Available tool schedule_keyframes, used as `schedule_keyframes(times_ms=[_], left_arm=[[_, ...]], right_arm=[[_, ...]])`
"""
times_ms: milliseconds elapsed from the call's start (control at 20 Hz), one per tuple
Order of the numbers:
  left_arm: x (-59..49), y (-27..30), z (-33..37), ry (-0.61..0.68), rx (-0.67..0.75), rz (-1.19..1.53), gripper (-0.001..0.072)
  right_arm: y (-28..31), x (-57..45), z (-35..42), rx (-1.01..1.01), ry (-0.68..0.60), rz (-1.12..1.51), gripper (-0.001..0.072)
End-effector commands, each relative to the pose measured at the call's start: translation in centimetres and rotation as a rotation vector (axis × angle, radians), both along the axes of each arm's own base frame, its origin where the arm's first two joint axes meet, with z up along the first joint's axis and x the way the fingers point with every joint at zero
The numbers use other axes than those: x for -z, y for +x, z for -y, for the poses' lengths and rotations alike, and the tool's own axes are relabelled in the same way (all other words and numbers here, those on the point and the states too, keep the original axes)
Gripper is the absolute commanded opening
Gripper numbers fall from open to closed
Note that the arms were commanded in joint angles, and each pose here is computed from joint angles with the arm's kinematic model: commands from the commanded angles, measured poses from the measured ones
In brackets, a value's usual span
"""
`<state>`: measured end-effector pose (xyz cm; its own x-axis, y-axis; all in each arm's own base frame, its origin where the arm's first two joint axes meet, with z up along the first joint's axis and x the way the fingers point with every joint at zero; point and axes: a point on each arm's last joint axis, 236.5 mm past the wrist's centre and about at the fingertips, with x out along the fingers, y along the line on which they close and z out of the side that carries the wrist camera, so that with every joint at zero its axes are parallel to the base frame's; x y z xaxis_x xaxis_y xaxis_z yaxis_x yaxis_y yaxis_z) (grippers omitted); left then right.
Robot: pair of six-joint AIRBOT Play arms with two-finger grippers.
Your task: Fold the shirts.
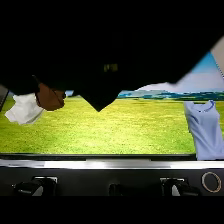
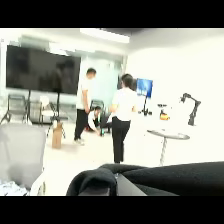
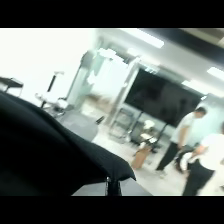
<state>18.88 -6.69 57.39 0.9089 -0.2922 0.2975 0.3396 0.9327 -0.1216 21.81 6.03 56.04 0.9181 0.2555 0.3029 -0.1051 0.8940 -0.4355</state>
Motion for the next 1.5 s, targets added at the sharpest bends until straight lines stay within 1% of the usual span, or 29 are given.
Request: schedule_keyframes(times_ms=[0, 150, 300, 400, 450, 550, 650, 750, 850, 900, 1000, 1050, 1100, 1150, 1200, 1250, 1350, 1450], left_arm=[[0.5, -0.9, -0.8, 0.020, -0.036, -0.032, 0.0025], [7.2, 4.8, -1.2, 0.106, -0.082, -0.304, 0.0026], [16.7, 12.0, 0.0, 0.151, -0.044, -0.610, 0.0026], [25.8, 17.3, 0.8, 0.178, -0.016, -0.838, 0.0026], [30.3, 19.3, 0.9, 0.189, -0.011, -0.946, 0.0026], [39.4, 22.7, 1.5, 0.214, 0.014, -1.142, 0.0026], [47.0, 25.2, 2.0, 0.213, 0.035, -1.308, 0.0027], [53.5, 26.4, 2.7, 0.195, 0.064, -1.451, 0.0027], [58.4, 26.4, 3.5, 0.172, 0.093, -1.563, 0.0028], [59.9, 26.4, 3.8, 0.159, 0.104, -1.599, 0.0028], [61.1, 26.4, 3.9, 0.164, 0.112, -1.621, 0.0030], [60.7, 26.7, 3.7, 0.198, 0.129, -1.598, 0.0103], [59.6, 26.9, 3.3, 0.255, 0.159, -1.571, 0.0351], [58.1, 27.2, 2.0, 0.313, 0.162, -1.556, 0.0565], [56.6, 27.6, -0.1, 0.357, 0.126, -1.548, 0.0595], [54.8, 28.4, -2.4, 0.337, 0.067, -1.525, 0.0595], [53.1, 28.9, -6.4, 0.241, -0.018, -1.509, 0.0594], [54.7, 26.8, -9.3, 0.179, -0.052, -1.608, 0.0592]], right_arm=[[-1.5, 1.9, 0.9, 0.070, -0.055, -0.086, 0.0046], [2.1, 9.2, 2.1, 0.100, -0.099, -0.400, 0.0046], [7.8, 20.2, 2.9, 0.049, -0.141, -0.850, 0.0046], [12.7, 27.7, 3.4, 0.013, -0.098, -1.104, 0.0046], [15.4, 30.9, 3.7, 0.004, -0.079, -1.186, 0.0046], [21.1, 37.7, 3.8, -0.015, 0.021, -1.324, 0.0047], [24.9, 43.5, 2.4, -0.079, 0.156, -1.429, 0.0047], [26.7, 48.8, 0.0, -0.162, 0.334, -1.565, 0.0048], [27.4, 52.3, -2.2, -0.248, 0.462, -1.658, 0.0048], [27.6, 53.6, -2.8, -0.268, 0.488, -1.685, 0.0048], [28.1, 55.2, -3.7, -0.265, 0.481, -1.696, 0.0050], [28.9, 55.2, -3.5, -0.255, 0.476, -1.661, 0.0150], [29.8, 54.8, -3.1, -0.251, 0.465, -1.613, 0.0424], [29.9, 54.1, -2.3, -0.254, 0.446, -1.585, 0.0647], [29.7, 53.1, -1.1, -0.257, 0.413, -1.556, 0.0675], [29.3, 52.3, 0.5, -0.238, 0.395, -1.543, 0.0674], [26.9, 51.7, 3.7, -0.194, 0.364, -1.597, 0.0673], [23.1, 52.9, 6.5, -0.138, 0.287, -1.739, 0.0667]])
